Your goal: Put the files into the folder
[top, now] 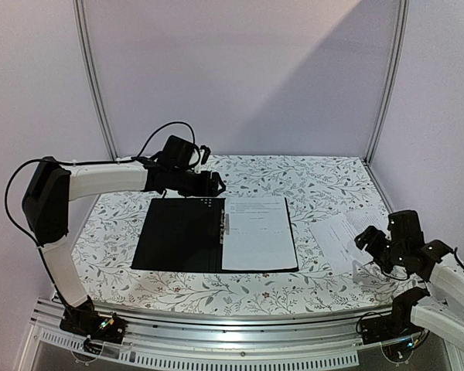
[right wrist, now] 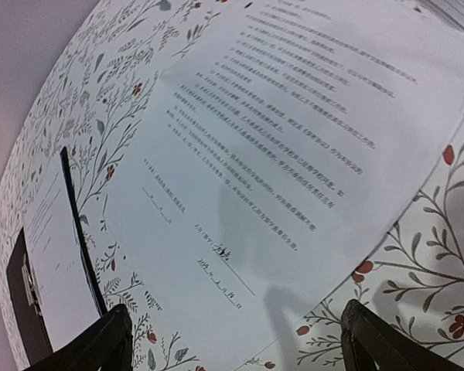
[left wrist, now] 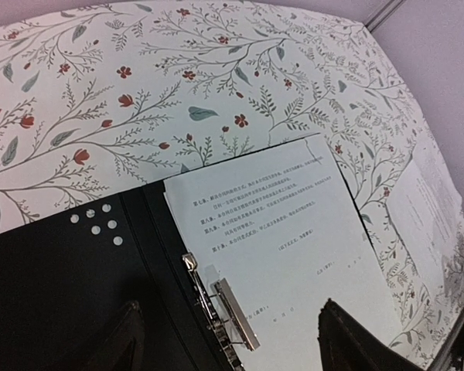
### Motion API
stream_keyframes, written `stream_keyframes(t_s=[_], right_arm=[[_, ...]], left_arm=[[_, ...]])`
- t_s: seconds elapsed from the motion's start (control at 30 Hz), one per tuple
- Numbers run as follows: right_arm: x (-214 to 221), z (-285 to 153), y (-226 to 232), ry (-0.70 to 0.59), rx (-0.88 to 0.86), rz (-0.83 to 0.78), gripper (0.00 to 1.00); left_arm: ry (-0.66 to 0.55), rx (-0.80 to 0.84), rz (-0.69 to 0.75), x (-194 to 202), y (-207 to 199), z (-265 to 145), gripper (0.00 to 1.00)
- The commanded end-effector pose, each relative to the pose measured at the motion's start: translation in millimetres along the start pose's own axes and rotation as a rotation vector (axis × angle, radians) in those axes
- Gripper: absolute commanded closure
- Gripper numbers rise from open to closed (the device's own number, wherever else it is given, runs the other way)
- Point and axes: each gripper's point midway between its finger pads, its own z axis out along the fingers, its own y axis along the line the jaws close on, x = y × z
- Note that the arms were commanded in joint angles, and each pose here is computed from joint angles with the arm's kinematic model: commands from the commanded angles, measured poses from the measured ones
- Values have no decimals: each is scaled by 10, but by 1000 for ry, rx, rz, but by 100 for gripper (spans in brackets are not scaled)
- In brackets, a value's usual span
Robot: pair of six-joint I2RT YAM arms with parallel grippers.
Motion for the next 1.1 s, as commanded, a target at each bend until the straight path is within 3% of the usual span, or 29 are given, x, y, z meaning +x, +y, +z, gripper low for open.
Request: stream_keyframes(t_s=[0.0,0.37,0.57,1.07], right_arm=[[-60,12,-276,-102,65,196,9],[-242,95,-481,-239,58,334,12],[-56,313,-553,-131,-29,515,16],[20,433,-418,-47,-105,567,22]], left_arm=[[16,11,14,32,-73,36,22],[9,11,24,15,-99,11,22],[11,15,23,20,-107,14,22],[12,15,19,25,-104,13,22]])
